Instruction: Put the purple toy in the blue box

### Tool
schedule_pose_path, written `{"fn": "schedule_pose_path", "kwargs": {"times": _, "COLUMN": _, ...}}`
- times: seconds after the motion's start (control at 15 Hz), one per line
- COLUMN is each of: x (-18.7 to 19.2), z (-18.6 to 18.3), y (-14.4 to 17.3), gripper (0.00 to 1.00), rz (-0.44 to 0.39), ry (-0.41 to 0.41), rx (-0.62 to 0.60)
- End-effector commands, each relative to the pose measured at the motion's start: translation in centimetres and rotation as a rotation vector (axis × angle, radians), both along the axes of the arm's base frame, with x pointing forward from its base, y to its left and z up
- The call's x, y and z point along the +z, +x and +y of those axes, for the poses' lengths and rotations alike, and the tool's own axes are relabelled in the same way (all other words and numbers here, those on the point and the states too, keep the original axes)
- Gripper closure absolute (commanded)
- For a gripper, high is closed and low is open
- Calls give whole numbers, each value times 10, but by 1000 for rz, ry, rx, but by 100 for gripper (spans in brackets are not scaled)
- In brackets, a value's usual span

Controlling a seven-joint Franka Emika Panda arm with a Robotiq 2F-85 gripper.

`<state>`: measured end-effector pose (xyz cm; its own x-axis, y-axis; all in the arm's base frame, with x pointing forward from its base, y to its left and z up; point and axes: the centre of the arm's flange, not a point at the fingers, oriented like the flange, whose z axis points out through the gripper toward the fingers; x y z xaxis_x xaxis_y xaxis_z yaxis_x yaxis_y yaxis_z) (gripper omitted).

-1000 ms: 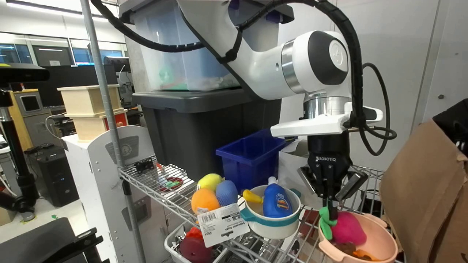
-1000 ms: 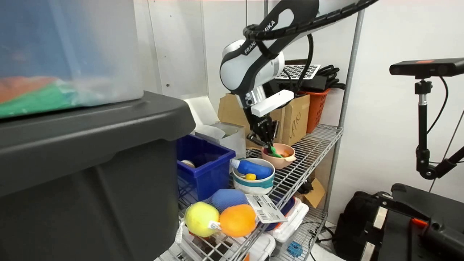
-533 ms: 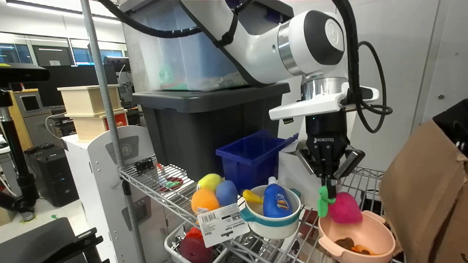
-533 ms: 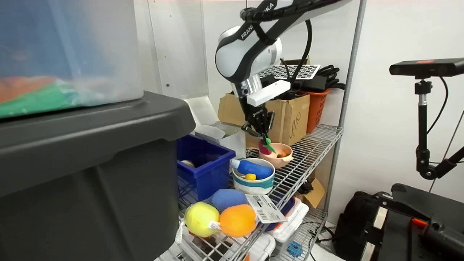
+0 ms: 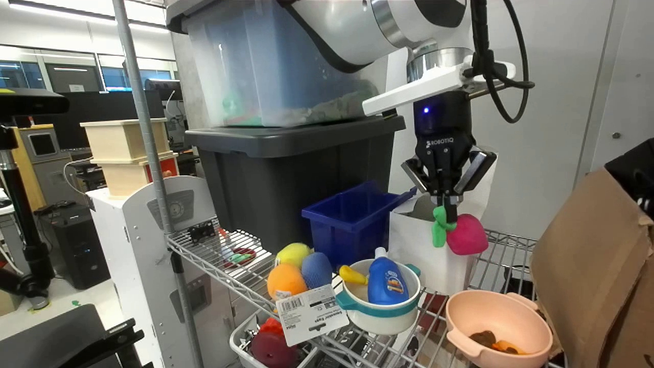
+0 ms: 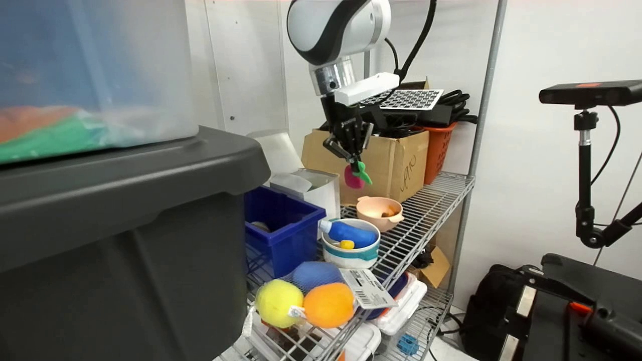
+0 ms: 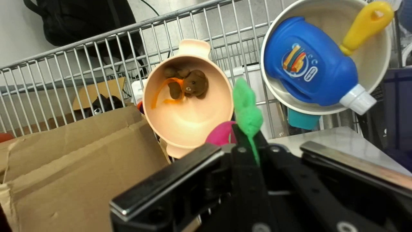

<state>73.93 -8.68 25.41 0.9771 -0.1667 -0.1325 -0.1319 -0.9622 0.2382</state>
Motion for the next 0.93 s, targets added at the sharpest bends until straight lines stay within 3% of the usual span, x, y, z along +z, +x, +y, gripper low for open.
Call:
{"fn": "schedule_pose_path", "kwargs": {"times": 0.0, "x": 25, "z": 12, "y": -30, "gripper": 99, "rz": 11, "ry": 37, "rx": 34}}
{"fn": "schedule_pose_path", "kwargs": {"times": 0.47, "x": 44, "z": 46, "y": -40, "gripper": 99, "rz": 4, "ry": 63, "rx": 90}}
{"fn": "schedule_pose_path", "kwargs": {"times": 0.87, "x": 71, "z": 122, "y": -58, "gripper": 99, "rz": -8, "ry": 98, "rx": 203}}
